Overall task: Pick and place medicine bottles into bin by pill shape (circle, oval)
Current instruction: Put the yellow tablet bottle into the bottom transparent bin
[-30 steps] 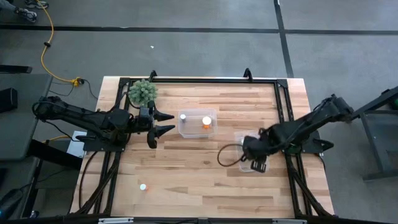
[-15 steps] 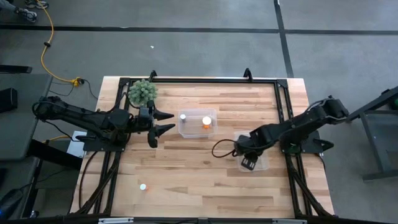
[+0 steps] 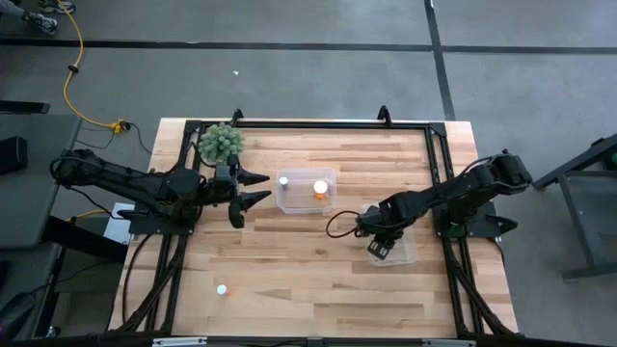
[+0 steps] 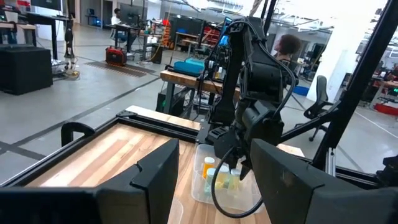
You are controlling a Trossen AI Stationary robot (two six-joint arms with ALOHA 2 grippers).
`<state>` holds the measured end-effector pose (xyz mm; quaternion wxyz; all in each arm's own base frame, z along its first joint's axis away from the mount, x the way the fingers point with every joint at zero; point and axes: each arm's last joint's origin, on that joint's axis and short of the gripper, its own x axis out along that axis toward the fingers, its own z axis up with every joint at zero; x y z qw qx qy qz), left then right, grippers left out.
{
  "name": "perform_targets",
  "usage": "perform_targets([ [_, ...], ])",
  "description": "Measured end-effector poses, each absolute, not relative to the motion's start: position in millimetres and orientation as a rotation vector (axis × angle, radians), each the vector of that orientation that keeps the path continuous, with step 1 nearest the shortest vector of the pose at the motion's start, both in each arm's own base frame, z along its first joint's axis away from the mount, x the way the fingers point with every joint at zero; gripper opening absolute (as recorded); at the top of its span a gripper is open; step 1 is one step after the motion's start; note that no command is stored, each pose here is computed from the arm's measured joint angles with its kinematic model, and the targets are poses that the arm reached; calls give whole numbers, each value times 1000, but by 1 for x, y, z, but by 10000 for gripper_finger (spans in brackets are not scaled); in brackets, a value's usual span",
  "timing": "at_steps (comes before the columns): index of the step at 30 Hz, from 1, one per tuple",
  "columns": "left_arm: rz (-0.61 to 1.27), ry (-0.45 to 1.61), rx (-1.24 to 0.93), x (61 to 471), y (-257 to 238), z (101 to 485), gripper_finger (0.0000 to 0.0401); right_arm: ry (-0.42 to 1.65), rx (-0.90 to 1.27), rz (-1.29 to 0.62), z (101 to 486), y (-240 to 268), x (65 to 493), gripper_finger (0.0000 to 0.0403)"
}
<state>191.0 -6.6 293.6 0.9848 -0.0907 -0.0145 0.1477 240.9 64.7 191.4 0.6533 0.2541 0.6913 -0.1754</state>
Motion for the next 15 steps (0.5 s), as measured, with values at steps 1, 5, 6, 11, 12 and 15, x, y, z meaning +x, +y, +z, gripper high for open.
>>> perform_targets([
  [1,301,-32,-183,191,-6,294,188,1569,576,-398,191,65,241,121],
  [5,310,-46,-185,191,-6,295,188,1562,569,-405,191,64,241,136],
  [6,310,-48,-185,191,-6,295,188,1562,566,-407,191,64,241,140],
  [11,310,-48,-186,191,-6,295,188,1552,556,-420,191,64,241,167],
  [12,310,-48,-186,191,-6,295,188,1549,560,-430,191,64,241,173],
  [15,310,-48,-185,191,-6,295,188,1548,574,-438,191,64,241,192],
])
